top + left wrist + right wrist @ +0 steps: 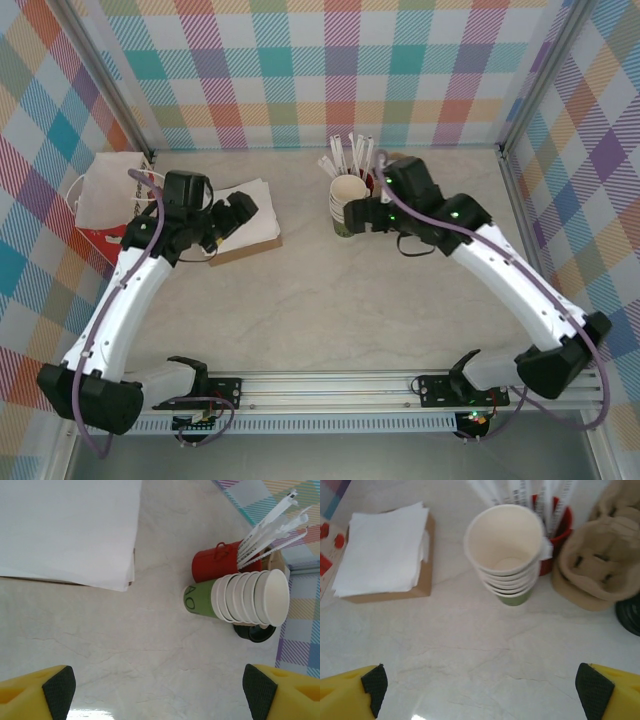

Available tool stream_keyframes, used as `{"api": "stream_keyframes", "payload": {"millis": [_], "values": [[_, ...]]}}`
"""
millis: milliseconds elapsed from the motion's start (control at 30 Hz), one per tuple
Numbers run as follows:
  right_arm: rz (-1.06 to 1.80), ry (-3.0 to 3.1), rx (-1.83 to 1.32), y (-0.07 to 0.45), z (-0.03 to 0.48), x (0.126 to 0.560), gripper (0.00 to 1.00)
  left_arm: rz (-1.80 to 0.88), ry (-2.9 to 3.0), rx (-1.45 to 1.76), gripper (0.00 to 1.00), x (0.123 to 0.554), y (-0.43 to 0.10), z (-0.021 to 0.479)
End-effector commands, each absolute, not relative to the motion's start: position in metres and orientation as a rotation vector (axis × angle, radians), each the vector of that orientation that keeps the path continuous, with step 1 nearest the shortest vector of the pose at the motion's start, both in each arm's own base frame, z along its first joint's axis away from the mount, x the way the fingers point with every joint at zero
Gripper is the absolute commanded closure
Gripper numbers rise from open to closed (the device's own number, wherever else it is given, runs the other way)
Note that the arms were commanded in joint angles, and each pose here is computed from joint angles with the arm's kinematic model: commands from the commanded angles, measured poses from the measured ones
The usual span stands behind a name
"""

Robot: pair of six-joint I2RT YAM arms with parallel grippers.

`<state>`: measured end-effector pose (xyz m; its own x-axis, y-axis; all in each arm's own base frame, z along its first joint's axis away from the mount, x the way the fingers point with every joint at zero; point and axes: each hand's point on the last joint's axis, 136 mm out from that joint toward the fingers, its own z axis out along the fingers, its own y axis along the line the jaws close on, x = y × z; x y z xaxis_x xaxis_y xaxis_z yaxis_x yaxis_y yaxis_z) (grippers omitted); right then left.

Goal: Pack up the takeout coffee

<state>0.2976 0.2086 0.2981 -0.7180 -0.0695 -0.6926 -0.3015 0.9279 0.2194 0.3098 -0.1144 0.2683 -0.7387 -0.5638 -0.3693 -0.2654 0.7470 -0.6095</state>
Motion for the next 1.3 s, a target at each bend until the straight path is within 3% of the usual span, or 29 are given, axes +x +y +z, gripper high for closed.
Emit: {"api": "stream_keyframes", "payload": {"millis": [0, 367, 600, 900, 1267], "values": [[0.426, 2.371, -0.154, 0.186, 0.289, 0.294, 0.00, -0.830, 2.384, -0.559, 0.12, 0.316, -0.138, 0.285], [0.492, 2.430, 0.326, 0.098, 0.233, 0.290, 0.00, -0.905, 2.490, -0.456, 0.15, 0.351, -0.198, 0.271], [0.437, 2.487, 0.451, 0.067, 0.199, 0.296, 0.00, -0.879, 2.559, -0.305, 0.19, 0.386, -0.252, 0.265], [0.375, 2.543, 0.438, 0.061, 0.181, 0.308, 0.00, -0.871, 2.625, -0.226, 0.35, 0.426, -0.301, 0.243], [0.343, 2.548, 0.433, 0.056, 0.167, 0.307, 0.00, -0.684, 2.669, -0.194, 0.57, 0.435, -0.300, 0.213]]}}
